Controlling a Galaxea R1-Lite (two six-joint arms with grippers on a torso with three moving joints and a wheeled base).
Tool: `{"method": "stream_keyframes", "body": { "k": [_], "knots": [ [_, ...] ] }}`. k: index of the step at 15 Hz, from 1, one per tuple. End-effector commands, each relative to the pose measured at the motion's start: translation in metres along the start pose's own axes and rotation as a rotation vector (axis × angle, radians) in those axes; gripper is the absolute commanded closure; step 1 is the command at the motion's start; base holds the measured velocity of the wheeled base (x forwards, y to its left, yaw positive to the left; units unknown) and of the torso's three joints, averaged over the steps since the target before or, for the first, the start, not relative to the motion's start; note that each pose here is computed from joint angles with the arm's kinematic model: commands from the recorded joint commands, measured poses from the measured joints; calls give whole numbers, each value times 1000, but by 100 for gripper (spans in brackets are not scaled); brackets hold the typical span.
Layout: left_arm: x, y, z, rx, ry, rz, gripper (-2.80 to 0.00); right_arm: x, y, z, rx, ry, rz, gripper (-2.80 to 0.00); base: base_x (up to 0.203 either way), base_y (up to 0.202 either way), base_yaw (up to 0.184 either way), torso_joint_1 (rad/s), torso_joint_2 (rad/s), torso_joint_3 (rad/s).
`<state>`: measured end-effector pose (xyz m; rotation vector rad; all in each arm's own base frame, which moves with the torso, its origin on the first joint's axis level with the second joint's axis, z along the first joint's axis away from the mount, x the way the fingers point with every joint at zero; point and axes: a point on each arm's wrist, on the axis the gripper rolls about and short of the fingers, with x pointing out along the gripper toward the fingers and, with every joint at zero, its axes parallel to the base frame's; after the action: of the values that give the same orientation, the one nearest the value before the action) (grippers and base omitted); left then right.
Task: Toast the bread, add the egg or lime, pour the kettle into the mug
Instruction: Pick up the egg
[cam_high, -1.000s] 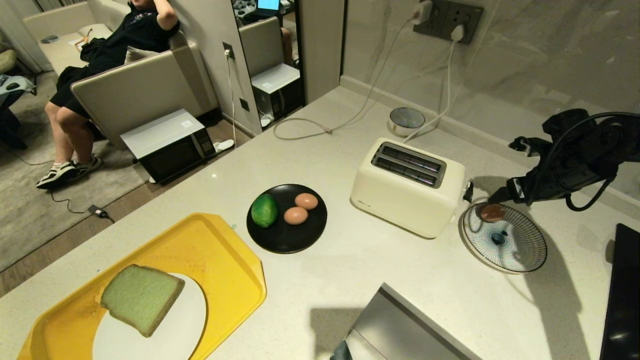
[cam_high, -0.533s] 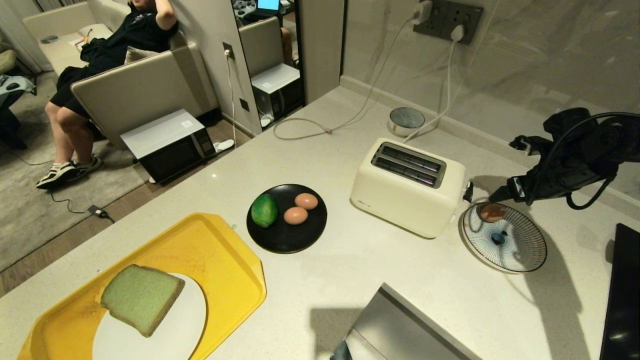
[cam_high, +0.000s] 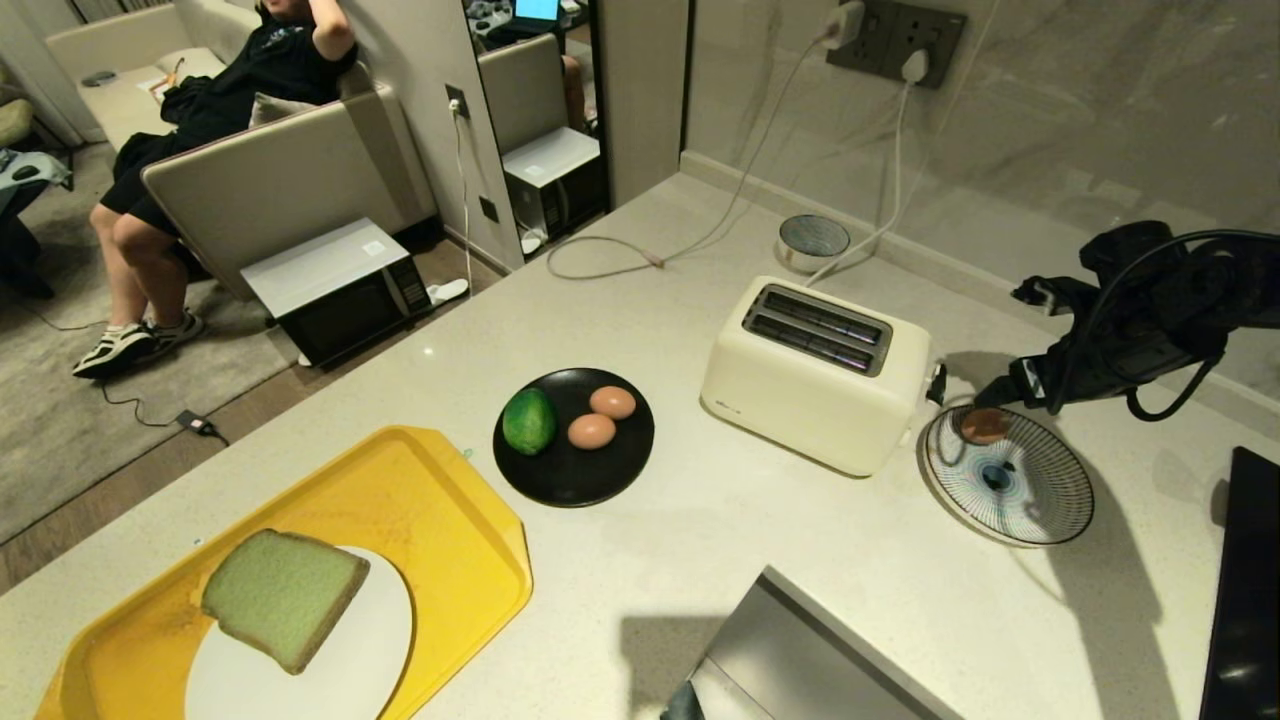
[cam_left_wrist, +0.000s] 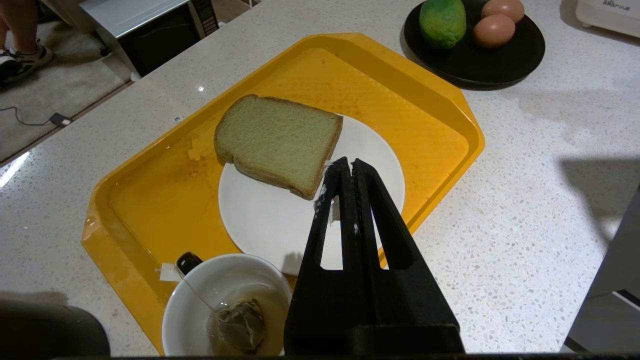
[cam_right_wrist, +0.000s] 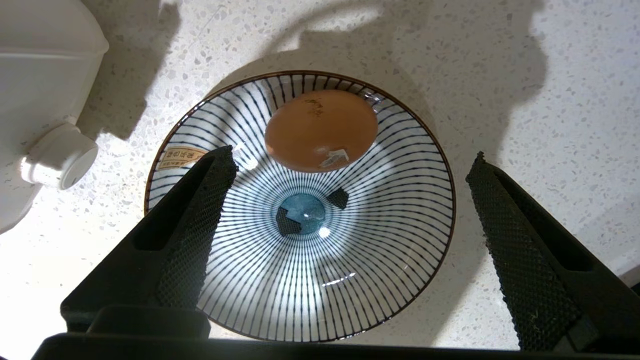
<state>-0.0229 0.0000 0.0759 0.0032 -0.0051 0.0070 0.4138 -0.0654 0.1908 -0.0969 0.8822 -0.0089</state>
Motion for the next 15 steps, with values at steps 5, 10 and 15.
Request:
{"method": "stream_keyframes", "body": {
  "k": [5, 10, 15],
  "knots": [
    [0, 0, 0, 0, -1, 1, 0, 4, 1, -1, -10, 8, 4, 0, 0, 0, 0, 0, 0, 0],
    [0, 0, 0, 0, -1, 1, 0, 11, 4, -2, -14, 23, 20, 0, 0, 0, 0, 0, 0, 0],
    [0, 0, 0, 0, -1, 1, 0, 18, 5, -3, -35, 29, 39, 0, 0, 0, 0, 0, 0, 0]
  ]
}}
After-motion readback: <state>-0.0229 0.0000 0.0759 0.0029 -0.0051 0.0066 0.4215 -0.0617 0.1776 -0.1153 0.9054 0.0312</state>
